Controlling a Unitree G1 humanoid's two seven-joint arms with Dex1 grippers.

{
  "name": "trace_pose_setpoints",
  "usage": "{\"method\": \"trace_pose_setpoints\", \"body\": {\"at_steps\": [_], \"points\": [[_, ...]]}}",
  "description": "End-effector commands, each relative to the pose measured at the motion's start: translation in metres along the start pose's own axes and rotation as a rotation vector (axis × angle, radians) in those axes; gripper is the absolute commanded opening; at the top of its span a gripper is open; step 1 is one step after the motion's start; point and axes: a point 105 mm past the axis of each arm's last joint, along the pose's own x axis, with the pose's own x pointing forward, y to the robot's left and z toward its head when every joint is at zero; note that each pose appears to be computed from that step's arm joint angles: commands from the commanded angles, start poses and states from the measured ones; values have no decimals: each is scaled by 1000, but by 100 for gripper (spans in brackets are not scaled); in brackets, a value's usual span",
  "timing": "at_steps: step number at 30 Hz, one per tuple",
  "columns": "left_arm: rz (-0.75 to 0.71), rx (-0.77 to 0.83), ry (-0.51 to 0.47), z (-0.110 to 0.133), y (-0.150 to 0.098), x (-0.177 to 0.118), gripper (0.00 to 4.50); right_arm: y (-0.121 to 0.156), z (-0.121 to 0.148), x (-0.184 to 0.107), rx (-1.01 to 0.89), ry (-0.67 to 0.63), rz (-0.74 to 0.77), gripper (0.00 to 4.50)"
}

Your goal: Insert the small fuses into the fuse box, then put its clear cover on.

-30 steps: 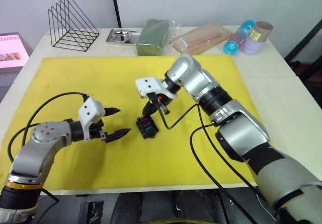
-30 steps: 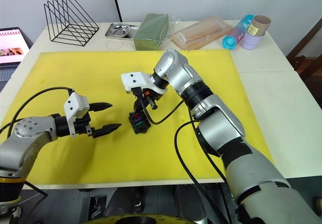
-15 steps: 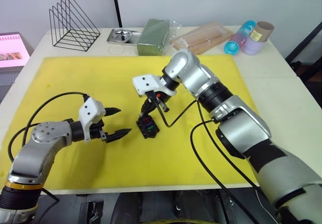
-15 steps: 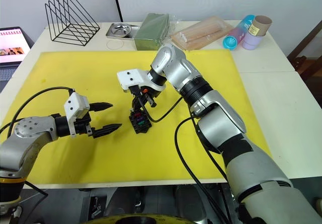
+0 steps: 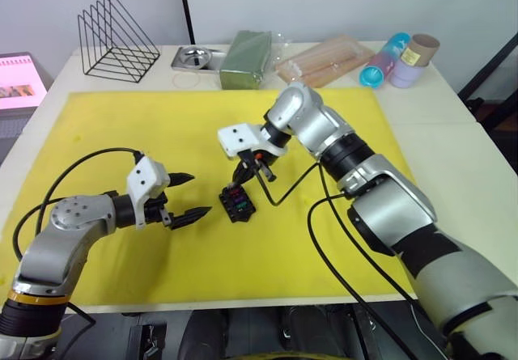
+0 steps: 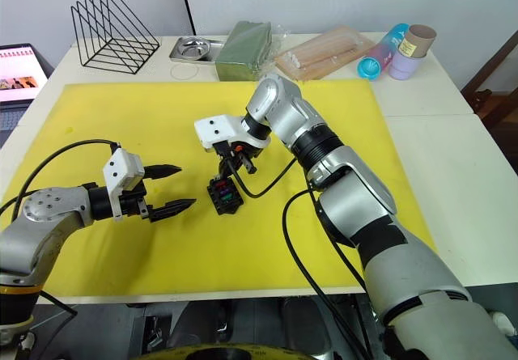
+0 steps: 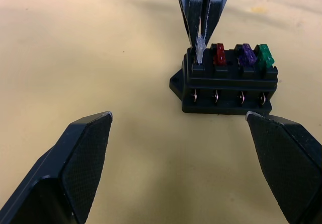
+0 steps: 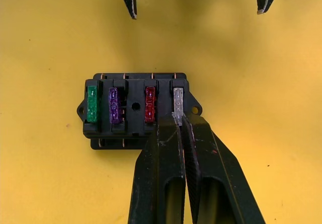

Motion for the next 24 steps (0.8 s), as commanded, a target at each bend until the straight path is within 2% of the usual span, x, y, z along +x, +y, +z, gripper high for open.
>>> {"method": "trace_pose_setpoints", "body": {"at_steps": [1,7,24], "points": [[1,36,-22,9,-1,-1,450,-1,4,-2,-25,10,0,4],[2,34,-20,8,-1,-1,450,-3,9,-6,-41,29,-7,4],[4,36,-20,7,-1,-1,450,1,4,11,-88,103,7,4]]}}
